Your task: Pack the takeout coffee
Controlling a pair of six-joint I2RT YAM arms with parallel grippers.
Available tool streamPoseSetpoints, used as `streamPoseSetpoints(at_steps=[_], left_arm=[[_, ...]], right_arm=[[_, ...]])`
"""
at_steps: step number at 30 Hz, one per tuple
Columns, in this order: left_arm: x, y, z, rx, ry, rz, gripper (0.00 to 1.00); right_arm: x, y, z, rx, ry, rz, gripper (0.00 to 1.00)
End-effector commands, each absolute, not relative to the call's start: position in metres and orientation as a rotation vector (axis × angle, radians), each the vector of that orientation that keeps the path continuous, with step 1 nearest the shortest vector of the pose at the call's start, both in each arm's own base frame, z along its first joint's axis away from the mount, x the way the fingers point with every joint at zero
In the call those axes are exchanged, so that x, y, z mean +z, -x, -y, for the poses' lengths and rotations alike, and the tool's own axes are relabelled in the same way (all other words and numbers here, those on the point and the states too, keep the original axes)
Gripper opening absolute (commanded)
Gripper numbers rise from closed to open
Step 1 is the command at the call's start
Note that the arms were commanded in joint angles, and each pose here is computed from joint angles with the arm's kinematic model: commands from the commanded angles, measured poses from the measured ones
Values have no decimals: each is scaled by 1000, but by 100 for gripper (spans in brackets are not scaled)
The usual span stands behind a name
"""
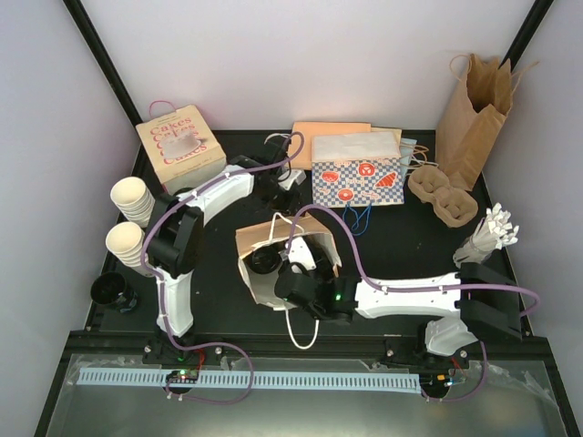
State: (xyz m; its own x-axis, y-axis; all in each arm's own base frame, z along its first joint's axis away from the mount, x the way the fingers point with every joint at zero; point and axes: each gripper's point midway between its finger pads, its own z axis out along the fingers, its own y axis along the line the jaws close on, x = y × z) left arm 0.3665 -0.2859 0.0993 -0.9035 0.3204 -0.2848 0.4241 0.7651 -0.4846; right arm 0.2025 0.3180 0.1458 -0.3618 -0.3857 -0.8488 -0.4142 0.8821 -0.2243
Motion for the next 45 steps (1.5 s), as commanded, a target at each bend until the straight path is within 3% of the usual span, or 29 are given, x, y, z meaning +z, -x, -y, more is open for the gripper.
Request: streamPoseSetpoints(at_steps=[1, 17, 28, 45], left_arm=[[102, -345, 291, -821, -616, -2821, 42], [97, -331, 297, -792, -635, -2825, 42], [97, -324, 300, -800, -648, -2821, 41], [89, -309, 298, -823, -646, -2834, 41]], right_arm=[[142, -203, -308, 28, 504, -2071, 35], [133, -207, -306, 61, 469, -2174, 36], [114, -211, -278, -110, 481, -2049, 33], [122, -207, -278, 75, 464, -1958, 33]])
